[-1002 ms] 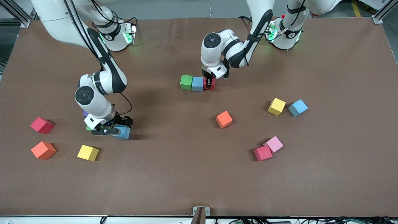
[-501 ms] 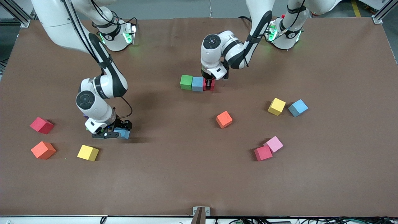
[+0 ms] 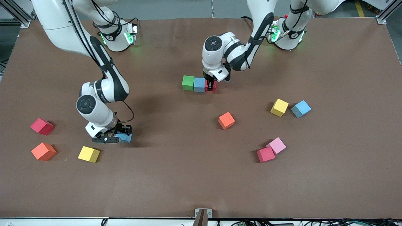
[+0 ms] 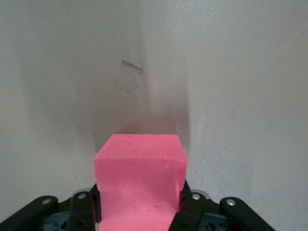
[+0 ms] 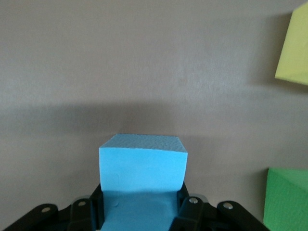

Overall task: Arrange 11 blocks into digit 3
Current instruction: 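Place blue below green with the right gripper while the left gripper reaches yellow, then lift the yellow block with the left gripper while the right gripper withdraws, then grasp the yellow block near the orange block with the right gripper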

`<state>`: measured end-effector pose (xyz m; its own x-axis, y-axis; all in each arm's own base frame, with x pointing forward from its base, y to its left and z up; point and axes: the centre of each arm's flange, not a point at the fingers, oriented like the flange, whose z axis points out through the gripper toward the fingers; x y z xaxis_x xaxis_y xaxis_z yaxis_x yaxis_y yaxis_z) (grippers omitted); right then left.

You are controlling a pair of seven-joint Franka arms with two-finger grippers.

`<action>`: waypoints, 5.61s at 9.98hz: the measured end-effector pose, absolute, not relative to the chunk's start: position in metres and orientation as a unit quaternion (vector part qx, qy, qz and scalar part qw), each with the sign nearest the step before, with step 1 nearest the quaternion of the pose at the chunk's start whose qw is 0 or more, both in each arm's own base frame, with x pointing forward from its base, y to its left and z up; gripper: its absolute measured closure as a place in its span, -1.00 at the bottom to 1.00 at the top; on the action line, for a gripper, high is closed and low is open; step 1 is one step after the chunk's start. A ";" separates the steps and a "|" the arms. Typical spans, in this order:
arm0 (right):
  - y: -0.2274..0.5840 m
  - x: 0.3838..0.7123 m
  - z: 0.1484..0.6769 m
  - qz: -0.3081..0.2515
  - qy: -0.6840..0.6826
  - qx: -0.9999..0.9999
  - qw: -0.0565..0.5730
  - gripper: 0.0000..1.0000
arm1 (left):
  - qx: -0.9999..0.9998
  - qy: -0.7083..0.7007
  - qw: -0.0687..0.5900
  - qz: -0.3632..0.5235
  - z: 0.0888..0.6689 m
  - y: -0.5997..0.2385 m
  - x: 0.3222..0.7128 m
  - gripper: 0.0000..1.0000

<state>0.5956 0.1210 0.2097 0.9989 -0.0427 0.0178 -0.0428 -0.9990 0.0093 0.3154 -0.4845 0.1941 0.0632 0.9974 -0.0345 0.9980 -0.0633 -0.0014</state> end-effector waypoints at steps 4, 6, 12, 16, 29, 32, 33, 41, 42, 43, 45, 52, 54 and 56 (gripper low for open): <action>0.252 0.556 0.270 -0.005 -0.077 0.997 0.005 -0.11 | 0.734 0.679 0.017 -0.008 0.205 -0.489 0.320 -1.00; 0.310 0.518 0.282 -0.013 -0.095 0.995 0.001 -0.11 | 0.738 0.675 0.014 0.006 0.244 -0.487 0.328 -1.00; 0.422 0.402 0.268 0.000 -0.085 0.996 -0.040 -0.11 | 0.776 0.630 0.002 0.024 0.303 -0.379 0.435 -1.00; 0.435 0.381 0.261 0.003 -0.071 0.997 -0.042 -0.11 | 0.813 0.581 -0.027 0.013 0.277 -0.286 0.476 -1.00; 0.431 0.382 0.232 0.006 -0.063 0.998 -0.028 -0.11 | 0.853 0.519 0.009 0.047 0.215 -0.111 0.465 -1.00; 0.433 0.380 0.224 0.005 -0.060 0.998 -0.026 -0.11 | 0.856 0.516 0.008 0.040 0.201 -0.114 0.462 -0.96; 0.433 0.379 0.221 0.004 -0.060 0.998 -0.025 -0.11 | 0.856 0.515 0.007 0.037 0.195 -0.115 0.460 -0.68; 0.434 0.379 0.215 0.006 -0.059 0.998 -0.026 -0.65 | 0.848 0.526 0.013 0.056 0.275 -0.167 0.511 -0.27; 0.434 0.379 0.215 0.006 -0.059 0.998 -0.026 -0.91 | 0.842 0.536 0.019 0.060 0.297 -0.185 0.522 -0.27; 0.434 0.379 0.215 0.006 -0.059 0.998 -0.026 -1.00 | 0.834 0.548 0.025 0.063 0.316 -0.202 0.531 -0.27; 0.433 0.382 0.220 0.007 -0.061 0.998 -0.026 -1.00 | 0.817 0.573 0.038 0.058 0.347 -0.238 0.545 -0.27; 0.164 0.576 0.354 0.017 -0.145 0.989 -0.022 -1.00 | 0.798 0.598 0.062 0.030 0.367 -0.307 0.555 -0.27; 0.067 0.601 0.352 0.030 -0.135 0.990 -0.012 -1.00 | 0.796 0.601 0.067 0.031 0.372 -0.307 0.562 -0.27; 0.024 0.628 0.334 0.038 -0.128 0.991 0.013 -1.00 | 0.795 0.602 0.064 0.031 0.379 -0.307 0.565 -0.27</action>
<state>0.6284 0.0244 0.3337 0.9645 -0.2520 0.0784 -0.2540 -0.9671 0.0158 0.5654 -0.3066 0.3787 0.2725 0.9617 -0.0280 0.9538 -0.2662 0.1396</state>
